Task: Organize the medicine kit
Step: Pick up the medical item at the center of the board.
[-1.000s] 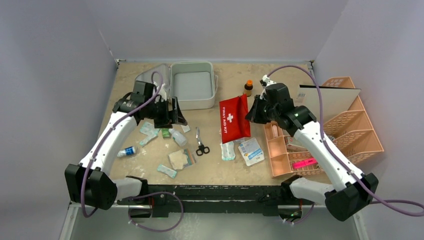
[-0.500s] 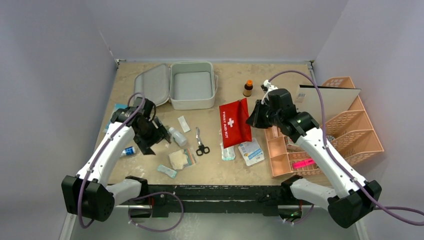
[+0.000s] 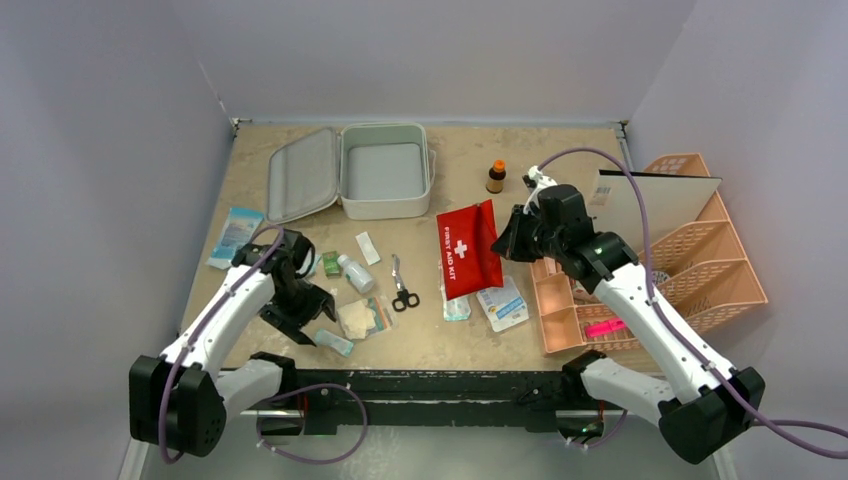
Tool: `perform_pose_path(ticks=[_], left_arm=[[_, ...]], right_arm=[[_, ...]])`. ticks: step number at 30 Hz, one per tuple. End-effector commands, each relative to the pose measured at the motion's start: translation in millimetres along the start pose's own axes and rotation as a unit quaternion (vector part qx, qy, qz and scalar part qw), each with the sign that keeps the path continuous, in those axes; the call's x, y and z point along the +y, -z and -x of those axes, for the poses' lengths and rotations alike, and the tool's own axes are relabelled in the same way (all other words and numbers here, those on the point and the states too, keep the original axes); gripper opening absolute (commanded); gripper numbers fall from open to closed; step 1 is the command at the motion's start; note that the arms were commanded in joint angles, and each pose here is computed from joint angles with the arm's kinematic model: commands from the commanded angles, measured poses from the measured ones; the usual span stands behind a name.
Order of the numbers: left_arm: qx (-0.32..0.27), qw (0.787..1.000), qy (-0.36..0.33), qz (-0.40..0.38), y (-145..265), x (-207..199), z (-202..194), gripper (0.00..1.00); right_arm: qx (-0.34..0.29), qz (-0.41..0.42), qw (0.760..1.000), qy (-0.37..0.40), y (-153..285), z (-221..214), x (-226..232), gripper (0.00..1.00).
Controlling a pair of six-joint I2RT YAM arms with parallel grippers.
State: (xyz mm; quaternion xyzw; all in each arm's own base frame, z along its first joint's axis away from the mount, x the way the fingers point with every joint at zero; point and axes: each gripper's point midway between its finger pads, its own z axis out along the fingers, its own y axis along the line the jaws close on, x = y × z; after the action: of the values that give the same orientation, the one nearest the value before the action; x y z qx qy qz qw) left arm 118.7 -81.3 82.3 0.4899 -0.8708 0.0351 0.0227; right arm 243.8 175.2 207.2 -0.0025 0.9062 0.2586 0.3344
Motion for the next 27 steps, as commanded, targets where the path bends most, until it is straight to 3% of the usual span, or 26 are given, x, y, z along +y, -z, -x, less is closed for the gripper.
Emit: perform_pose_path(ticks=[1,13,17,27], left_arm=[[0.013,0.999,0.034,0.011,-20.1,-7.2,-0.2,0.60],[-0.016,0.994,0.100,0.031,-47.7,-0.2,10.3,0.59],[-0.020,0.992,0.123,-0.007,-58.7,-6.8,11.5,0.57],[-0.036,0.988,0.149,-0.015,-66.6,-6.6,17.4,0.48]], right_arm=[[-0.015,0.023,1.000,-0.006,1.5,2.8,8.8,0.00],[0.003,0.023,1.000,-0.004,-6.8,-5.0,6.5,0.00],[0.005,0.022,1.000,0.004,-6.0,-5.5,5.6,0.00],[0.013,0.018,1.000,-0.001,-8.5,-11.2,2.3,0.00]])
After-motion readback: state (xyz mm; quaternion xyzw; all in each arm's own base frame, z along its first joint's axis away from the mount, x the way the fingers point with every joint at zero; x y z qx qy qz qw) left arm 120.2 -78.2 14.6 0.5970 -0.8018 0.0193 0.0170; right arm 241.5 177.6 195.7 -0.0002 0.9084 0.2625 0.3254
